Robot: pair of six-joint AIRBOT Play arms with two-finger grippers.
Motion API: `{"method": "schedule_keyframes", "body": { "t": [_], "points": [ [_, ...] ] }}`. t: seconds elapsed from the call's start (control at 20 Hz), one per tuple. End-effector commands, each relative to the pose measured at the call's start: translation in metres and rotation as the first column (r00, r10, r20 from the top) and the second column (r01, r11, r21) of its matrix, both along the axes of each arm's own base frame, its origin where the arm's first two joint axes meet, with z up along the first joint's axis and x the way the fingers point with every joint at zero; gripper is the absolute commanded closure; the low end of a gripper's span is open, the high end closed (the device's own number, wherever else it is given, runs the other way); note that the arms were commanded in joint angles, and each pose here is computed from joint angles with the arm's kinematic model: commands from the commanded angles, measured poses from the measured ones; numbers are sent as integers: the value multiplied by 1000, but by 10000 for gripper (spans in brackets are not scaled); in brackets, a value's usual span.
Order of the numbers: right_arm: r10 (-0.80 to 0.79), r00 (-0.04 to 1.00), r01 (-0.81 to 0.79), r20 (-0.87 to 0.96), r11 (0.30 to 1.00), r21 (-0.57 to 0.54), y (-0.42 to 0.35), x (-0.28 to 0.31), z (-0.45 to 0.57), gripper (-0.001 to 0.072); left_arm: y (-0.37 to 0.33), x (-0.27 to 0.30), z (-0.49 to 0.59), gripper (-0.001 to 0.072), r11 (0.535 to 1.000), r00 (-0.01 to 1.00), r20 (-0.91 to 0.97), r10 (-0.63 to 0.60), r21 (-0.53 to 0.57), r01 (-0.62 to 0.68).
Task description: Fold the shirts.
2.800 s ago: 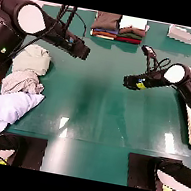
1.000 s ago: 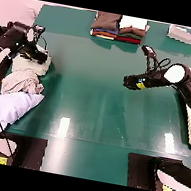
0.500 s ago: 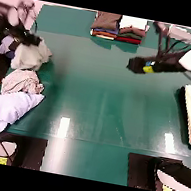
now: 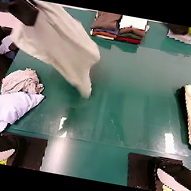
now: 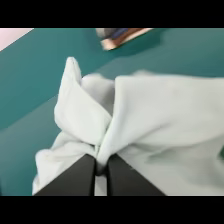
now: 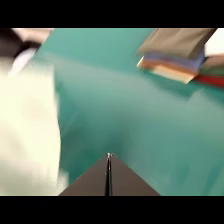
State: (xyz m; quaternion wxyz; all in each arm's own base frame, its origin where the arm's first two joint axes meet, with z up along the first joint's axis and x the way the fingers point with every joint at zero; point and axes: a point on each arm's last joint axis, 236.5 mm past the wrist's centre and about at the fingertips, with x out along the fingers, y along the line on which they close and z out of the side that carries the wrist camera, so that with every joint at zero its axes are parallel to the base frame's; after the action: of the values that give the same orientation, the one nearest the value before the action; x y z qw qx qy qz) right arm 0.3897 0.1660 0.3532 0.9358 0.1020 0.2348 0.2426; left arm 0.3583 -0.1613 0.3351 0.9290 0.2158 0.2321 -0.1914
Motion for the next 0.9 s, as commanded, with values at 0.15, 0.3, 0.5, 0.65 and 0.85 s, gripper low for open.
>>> {"method": "schedule_keyframes", "body": {
  "t": [0.15,0.3,0.5,0.65,0.85],
  "points": [
    [-148,983,147,111,989,21,-64,-21,49,690,-181,-54,-95,682,876,844,-250,-474,-34,482],
    [-162,983,163,80,987,1,-73,-27,42,690,-238,-53,-161,478,849,769,-377,-516,-111,516],
    [-153,988,153,23,988,-25,-73,-27,26,691,-196,7,-191,220,949,865,-408,-290,-9,314],
    [-147,989,146,-17,989,-37,-72,-21,14,691,-114,66,-194,220,997,912,-408,-45,40,67],
    [-136,985,130,-105,990,-62,-70,-8,-14,690,-38,99,-242,218,992,851,-510,128,58,-114]
  ]
}}
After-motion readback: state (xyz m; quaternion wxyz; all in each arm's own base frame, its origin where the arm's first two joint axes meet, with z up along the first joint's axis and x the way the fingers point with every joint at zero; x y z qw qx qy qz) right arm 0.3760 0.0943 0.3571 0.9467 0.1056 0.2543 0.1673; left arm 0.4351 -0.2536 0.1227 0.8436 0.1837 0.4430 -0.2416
